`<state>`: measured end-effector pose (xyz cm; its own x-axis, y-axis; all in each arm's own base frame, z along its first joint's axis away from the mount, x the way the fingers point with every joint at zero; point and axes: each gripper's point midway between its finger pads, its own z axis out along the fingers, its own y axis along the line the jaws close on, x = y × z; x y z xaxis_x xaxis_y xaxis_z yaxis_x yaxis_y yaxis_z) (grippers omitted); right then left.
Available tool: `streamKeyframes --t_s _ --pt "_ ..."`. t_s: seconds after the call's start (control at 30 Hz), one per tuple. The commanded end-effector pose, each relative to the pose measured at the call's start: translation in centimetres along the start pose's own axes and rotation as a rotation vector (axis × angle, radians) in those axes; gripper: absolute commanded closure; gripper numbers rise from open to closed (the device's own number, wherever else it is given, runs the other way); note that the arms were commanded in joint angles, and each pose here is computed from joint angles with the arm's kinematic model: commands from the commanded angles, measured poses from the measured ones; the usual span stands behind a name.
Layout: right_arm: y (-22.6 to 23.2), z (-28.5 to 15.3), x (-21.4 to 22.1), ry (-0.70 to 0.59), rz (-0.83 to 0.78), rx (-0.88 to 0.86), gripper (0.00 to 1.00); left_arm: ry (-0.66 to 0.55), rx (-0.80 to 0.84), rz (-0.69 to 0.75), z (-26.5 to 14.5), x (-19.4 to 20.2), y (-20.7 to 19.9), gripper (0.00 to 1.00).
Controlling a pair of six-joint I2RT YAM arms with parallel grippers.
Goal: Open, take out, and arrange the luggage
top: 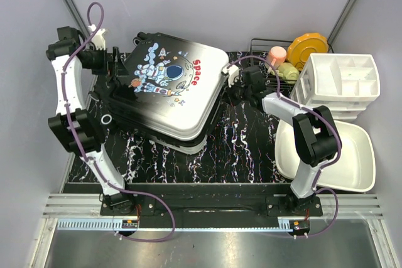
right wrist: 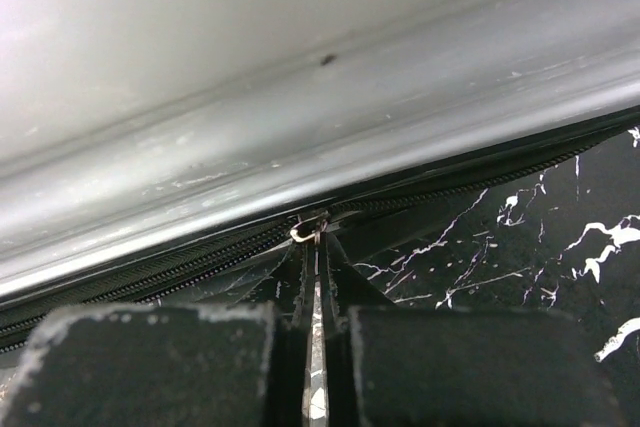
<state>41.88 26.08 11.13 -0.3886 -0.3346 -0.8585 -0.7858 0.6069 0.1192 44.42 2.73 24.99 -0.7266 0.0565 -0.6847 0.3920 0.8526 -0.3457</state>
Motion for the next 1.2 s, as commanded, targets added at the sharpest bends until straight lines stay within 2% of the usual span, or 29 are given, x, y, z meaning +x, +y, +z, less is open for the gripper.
streamKeyframes --t_s 0.0,0.03,0.07,0.13,0.2,0.33,0.4,0.57,0.63,0.67,0.7,0.77,0.8,0.83,0.87,0.9,0.97,1.0,1.17 --pt "8.0 2.2 -5.1 -0.153 -0.088 -0.162 1.0 -0.03 0.01 0.086 -5.6 1.0 -5.5 0.01" --pt "8.6 2.4 -5.1 -0.154 -0.07 -0.171 1.0 0.012 0.051 0.06 -5.0 3.0 -6.4 0.01" --pt "10.1 2.7 -5.4 -0.155 -0.073 -0.193 1.0 -0.001 0.072 0.133 -5.9 3.3 -8.7 0.01" --pt "11.9 3.0 -5.6 -0.155 -0.046 -0.222 1.0 0.037 0.111 0.172 -5.4 5.9 -10.3 0.02" --pt "14.6 3.0 -5.9 -0.152 -0.008 -0.263 1.0 0.021 0.128 0.254 -5.9 6.7 -12.8 0.02" --pt "17.0 1.9 -5.9 -0.135 0.062 -0.307 1.0 0.124 0.202 0.387 -4.6 10.7 -16.1 0.05" --pt "16.2 1.0 -6.2 -0.132 0.029 -0.268 1.0 0.162 0.213 0.453 -4.4 12.1 -17.2 0.07" --pt "8.0 -0.5 -6.7 -0.141 0.011 -0.129 1.0 0.166 0.321 0.614 -4.0 14.9 -21.1 0.09" --pt "5.5 0.4 -5.7 -0.1 -0.01 -0.085 1.0 0.122 0.348 0.667 -3.9 15.8 -22.7 0.09" --pt "3.9 0.4 -6.7 -0.114 -0.02 -0.042 1.0 0.11 0.364 0.717 -3.6 16.3 -24.0 0.08" --pt "3.4 1.3 -5.8 -0.085 -0.002 -0.033 1.0 0.047 0.355 0.766 -3.0 15.5 -24.6 0.07" --pt "3.3 1.7 -6.7 -0.097 0.018 -0.044 1.0 0.023 0.362 0.805 -2.3 17.1 -26.6 0.07" --pt "3.3 2.1 -6.4 -0.09 0.062 -0.047 1.0 -0.053 0.351 0.838 -1.7 16.0 -27.6 0.07" --pt "3.3 2.2 -6.9 -0.097 0.075 -0.047 1.0 -0.039 0.358 0.8 -0.9 17.4 -28.0 0.07" --pt "3.2 2.3 -7.0 -0.1 0.085 -0.043 1.0 -0.05 0.363 0.83 -0.6 18.0 -29.3 0.07" --pt "3.2 2.4 -7.1 -0.109 0.087 -0.041 1.0 -0.098 0.356 0.833 0.1 17.4 -30.1 0.07" --pt "3.1 2.5 -6.8 -0.109 0.085 -0.036 1.0 -0.041 0.319 0.814 2.4 19.6 -30.4 0.09" --pt "3.2 2.5 -7.0 -0.113 0.075 -0.038 1.0 -0.074 0.305 0.811 3.2 19.1 -31.1 0.09" --pt "3.3 2.2 -6.4 -0.105 0.068 -0.048 1.0 -0.072 0.083 0.741 7.9 19.5 -30.6 0.17"
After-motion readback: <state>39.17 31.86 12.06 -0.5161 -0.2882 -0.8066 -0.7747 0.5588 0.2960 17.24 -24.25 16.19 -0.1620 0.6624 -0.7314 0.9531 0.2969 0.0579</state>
